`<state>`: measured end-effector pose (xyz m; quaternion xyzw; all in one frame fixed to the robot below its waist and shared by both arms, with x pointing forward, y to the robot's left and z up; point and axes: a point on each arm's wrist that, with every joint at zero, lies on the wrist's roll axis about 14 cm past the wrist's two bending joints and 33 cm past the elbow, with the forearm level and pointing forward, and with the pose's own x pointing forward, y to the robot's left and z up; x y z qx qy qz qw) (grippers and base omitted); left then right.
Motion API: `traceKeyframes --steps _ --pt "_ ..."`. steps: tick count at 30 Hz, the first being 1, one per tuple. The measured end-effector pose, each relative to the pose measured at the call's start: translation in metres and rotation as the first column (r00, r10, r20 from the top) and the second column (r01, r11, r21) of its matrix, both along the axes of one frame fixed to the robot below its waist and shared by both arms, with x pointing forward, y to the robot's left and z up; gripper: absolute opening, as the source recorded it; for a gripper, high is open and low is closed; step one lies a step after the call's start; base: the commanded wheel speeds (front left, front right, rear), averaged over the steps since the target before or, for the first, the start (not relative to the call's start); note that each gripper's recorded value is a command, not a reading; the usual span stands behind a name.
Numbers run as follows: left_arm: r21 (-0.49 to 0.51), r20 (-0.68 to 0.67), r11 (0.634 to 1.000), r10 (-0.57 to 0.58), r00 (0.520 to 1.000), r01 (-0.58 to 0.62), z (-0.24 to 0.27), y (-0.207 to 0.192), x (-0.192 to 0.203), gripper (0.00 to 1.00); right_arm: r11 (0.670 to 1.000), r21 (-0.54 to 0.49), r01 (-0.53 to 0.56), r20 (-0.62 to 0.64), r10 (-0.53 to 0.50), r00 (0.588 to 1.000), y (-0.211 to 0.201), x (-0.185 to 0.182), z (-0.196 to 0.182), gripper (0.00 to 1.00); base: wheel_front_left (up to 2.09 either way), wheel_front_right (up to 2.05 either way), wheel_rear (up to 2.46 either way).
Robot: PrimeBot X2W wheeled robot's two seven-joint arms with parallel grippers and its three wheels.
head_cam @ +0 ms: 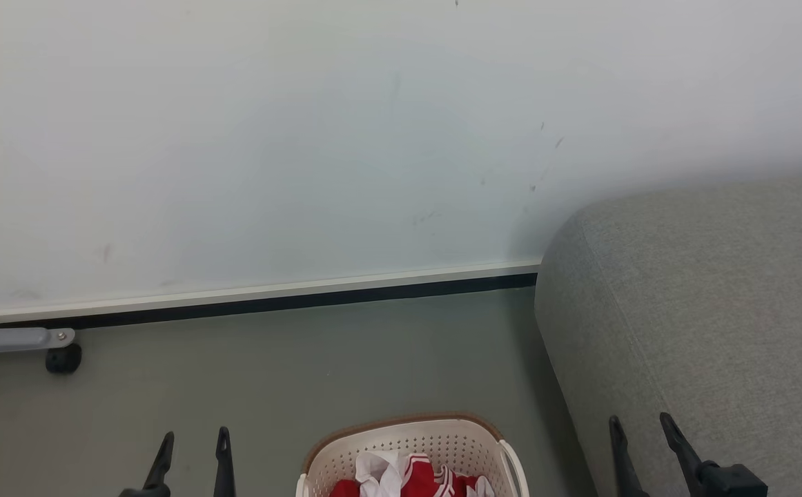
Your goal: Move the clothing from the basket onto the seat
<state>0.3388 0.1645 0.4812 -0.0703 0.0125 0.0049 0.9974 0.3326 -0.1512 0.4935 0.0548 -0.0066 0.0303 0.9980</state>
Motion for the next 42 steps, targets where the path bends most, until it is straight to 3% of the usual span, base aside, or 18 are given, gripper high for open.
traceKeyframes --steps 6,42 --pt "0.055 0.013 0.998 -0.004 1.000 0.003 0.000 0.000 -0.001 1.00 0.998 -0.060 -0.013 0.026 0.014 1.000 0.004 -0.002 0.003 1.00 0.00 0.00 0.00" --pt "0.057 -0.031 0.998 0.002 1.000 0.000 -0.014 0.003 0.002 1.00 0.999 -0.054 0.002 -0.004 -0.002 1.000 -0.001 -0.001 -0.006 1.00 0.00 0.00 0.00"
